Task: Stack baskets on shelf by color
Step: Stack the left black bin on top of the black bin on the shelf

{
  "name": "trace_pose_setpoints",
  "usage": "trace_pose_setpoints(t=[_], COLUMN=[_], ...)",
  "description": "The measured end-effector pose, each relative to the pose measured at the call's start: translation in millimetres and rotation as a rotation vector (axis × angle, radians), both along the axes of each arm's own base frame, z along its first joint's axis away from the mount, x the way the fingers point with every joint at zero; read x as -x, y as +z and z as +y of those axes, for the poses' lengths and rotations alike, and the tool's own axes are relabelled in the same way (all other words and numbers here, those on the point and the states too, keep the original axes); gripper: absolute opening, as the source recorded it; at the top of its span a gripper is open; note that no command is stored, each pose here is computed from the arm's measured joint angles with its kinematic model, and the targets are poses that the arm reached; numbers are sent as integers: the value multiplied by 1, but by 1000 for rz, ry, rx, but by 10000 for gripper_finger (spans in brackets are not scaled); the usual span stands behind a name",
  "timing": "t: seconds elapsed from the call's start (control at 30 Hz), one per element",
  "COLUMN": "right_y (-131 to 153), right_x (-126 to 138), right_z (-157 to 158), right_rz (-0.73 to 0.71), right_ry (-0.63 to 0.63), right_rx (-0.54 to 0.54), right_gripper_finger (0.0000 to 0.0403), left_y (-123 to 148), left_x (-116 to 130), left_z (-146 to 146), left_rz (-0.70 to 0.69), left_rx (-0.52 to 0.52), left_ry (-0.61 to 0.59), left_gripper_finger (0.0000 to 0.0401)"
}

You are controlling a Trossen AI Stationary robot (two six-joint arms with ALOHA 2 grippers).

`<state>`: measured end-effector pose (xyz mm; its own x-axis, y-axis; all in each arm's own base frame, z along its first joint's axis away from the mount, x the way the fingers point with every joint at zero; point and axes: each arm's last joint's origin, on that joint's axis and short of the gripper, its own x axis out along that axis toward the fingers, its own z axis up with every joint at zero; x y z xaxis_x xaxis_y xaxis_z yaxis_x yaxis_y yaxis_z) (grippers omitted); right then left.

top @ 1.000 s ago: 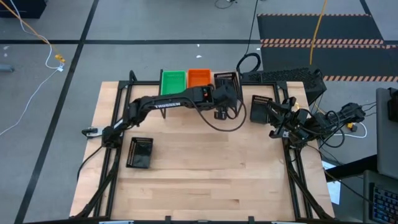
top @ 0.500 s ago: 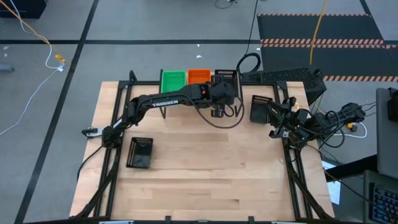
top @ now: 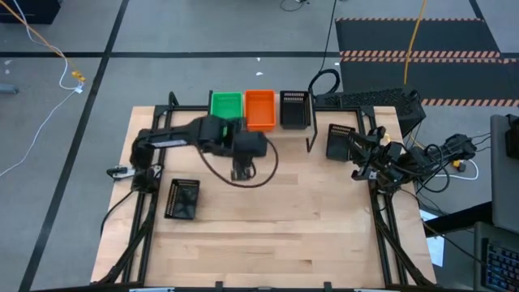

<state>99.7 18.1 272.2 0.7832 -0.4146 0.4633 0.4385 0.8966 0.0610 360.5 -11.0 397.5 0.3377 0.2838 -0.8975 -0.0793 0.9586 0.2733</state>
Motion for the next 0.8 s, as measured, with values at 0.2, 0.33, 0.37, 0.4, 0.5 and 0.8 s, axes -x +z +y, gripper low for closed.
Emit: trace_pose_setpoints(t=[0.2, 0.33, 0.37, 0.4, 0.5, 0.8], right_y=[-1, -1, -1, -1, -1, 2], right_x=[-1, -1, -1, -1, -1, 1], right_z=[1, 1, 1, 1, 1, 0], right_rz=[0, -6, -7, -8, -5, -17], right_ry=[31, 38, 37, 34, 25, -6], right_rx=[-24, -30, -32, -33, -24, 11], right_gripper_finger=[123, 123, 123, 123, 123, 123], left_y=[-42, -92, -103, -114, -146, -191], left_x=[38, 68, 79, 89, 115, 152], left_z=[-58, -88, -94, -99, -112, -140], left_rz=[191, 316, 359, 409, 485, 498], left_rx=[193, 176, 164, 145, 92, 273], left_ry=[-3, 72, 99, 129, 156, 45], left_gripper_finger=[209, 209, 209, 209, 209, 209])
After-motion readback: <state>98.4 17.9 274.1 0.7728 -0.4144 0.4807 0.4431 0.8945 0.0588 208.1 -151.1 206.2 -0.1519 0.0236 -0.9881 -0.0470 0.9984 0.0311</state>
